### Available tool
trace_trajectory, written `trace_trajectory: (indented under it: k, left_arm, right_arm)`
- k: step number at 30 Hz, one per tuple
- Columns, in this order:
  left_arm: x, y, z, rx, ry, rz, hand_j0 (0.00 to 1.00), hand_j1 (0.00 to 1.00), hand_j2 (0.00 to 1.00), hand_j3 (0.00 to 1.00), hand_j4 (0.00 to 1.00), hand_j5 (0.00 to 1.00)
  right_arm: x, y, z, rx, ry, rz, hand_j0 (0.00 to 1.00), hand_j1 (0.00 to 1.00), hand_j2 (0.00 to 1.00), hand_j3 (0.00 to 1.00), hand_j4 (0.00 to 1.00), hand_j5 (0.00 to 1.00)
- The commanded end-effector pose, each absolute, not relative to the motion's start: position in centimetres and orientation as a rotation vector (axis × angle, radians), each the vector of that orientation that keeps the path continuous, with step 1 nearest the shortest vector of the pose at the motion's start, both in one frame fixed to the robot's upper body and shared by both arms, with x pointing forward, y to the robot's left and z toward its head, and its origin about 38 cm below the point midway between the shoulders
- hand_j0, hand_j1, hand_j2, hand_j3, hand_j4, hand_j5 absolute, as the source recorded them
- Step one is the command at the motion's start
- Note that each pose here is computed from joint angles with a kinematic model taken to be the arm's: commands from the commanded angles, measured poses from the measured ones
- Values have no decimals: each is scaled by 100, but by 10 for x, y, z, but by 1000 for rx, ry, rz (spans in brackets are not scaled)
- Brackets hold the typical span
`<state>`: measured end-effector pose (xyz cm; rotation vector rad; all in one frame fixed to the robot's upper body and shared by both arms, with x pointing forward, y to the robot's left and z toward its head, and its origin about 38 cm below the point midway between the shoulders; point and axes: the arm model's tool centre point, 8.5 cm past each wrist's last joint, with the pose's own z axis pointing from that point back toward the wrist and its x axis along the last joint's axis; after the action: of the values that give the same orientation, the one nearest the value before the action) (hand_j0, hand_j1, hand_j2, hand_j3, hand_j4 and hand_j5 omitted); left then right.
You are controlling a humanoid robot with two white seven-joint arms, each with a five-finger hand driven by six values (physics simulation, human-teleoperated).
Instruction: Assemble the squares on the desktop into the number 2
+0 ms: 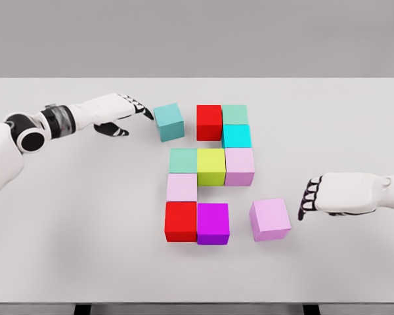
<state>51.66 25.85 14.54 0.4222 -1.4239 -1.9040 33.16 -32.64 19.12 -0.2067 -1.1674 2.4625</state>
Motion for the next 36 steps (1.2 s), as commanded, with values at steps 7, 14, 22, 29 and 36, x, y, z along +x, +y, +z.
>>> trace_trajectory:
  k: [7,14,22,29,36]
  left_arm:
    - [521,250,144,408,-1437,-1882,78,78,78,78,78,78]
    - [522,246,143,397,-1436,-1880,78,78,78,78,78,78]
    - [523,240,145,392,-1450,-1878,78,78,78,78,78,78]
    - [526,229,149,381,-1469,-1880,81,81,81,81,81,81]
    - [530,229,150,384,-1466,-1863,84,84,84,84,84,84]
  right_arm:
    - [334,-311,184,-191,-1194,2493,68,68,68,68,68,68]
    - [334,-303,179,-168,-1216,2493,68,68,68,68,68,68]
    - [335,-298,179,-155,-1234,2488,67,67,67,67,67,67]
    - [332,-296,177,-134,-1240,2485,67,67,67,67,67,67]
    - [332,-289,174,-115,-1260,2482,67,67,67,67,67,67]
